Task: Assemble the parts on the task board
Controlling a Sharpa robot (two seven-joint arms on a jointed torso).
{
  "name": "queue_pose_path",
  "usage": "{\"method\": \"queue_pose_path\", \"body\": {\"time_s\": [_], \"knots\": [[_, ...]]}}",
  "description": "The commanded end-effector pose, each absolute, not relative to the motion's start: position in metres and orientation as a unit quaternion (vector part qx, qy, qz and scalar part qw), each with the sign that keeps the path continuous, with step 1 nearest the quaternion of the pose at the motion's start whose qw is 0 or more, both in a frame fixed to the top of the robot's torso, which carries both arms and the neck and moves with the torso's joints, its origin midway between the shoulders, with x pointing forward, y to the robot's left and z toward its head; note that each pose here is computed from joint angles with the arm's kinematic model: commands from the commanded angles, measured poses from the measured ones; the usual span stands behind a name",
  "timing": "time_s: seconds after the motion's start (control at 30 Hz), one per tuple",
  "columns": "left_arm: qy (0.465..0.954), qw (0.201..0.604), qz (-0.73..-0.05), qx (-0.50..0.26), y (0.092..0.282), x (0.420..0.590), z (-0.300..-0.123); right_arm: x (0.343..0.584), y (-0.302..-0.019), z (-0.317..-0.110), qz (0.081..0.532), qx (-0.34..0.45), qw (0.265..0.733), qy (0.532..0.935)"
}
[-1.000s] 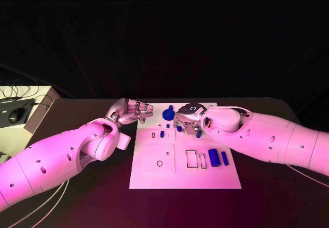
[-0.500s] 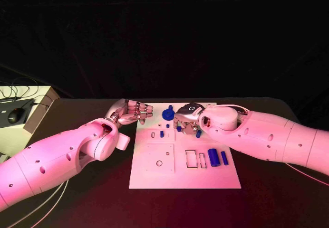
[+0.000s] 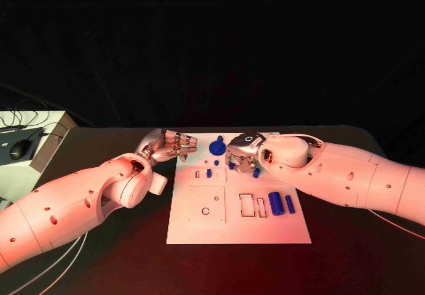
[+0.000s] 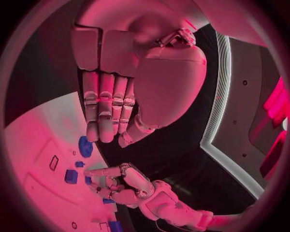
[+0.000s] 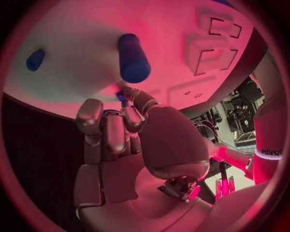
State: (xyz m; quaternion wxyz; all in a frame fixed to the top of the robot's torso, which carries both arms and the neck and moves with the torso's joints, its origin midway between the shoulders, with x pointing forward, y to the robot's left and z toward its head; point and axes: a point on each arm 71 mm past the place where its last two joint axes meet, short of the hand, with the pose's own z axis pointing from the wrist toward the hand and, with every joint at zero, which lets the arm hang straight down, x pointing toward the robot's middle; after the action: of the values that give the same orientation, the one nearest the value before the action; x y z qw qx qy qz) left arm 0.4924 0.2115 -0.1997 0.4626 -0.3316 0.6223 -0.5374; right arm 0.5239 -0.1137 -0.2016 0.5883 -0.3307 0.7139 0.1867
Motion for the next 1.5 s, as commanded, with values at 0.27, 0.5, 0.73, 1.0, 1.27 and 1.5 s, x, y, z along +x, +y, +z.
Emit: {"method": "queue_pose_path", "body": {"time_s": [0.27,0.5,0.73,1.0,1.27,1.5], "knots": [[0.629,0.451,-0.541,-0.33,0.21,0.492,-0.2,0.519,-0.122,-0.221,0.19,-0.32,0.57,0.732],[0.631,0.448,-0.54,-0.33,0.21,0.492,-0.201,0.519,-0.122,-0.217,0.197,-0.312,0.587,0.72],[0.633,0.447,-0.538,-0.332,0.209,0.491,-0.201,0.52,-0.123,-0.212,0.205,-0.3,0.615,0.701],[0.637,0.441,-0.532,-0.342,0.21,0.492,-0.203,0.516,-0.126,-0.207,0.219,-0.289,0.638,0.679],[0.647,0.433,-0.518,-0.353,0.21,0.492,-0.206,0.511,-0.13,-0.202,0.233,-0.27,0.644,0.677],[0.669,0.42,-0.496,-0.362,0.208,0.491,-0.21,0.508,-0.132,-0.195,0.244,-0.249,0.651,0.675]]}}
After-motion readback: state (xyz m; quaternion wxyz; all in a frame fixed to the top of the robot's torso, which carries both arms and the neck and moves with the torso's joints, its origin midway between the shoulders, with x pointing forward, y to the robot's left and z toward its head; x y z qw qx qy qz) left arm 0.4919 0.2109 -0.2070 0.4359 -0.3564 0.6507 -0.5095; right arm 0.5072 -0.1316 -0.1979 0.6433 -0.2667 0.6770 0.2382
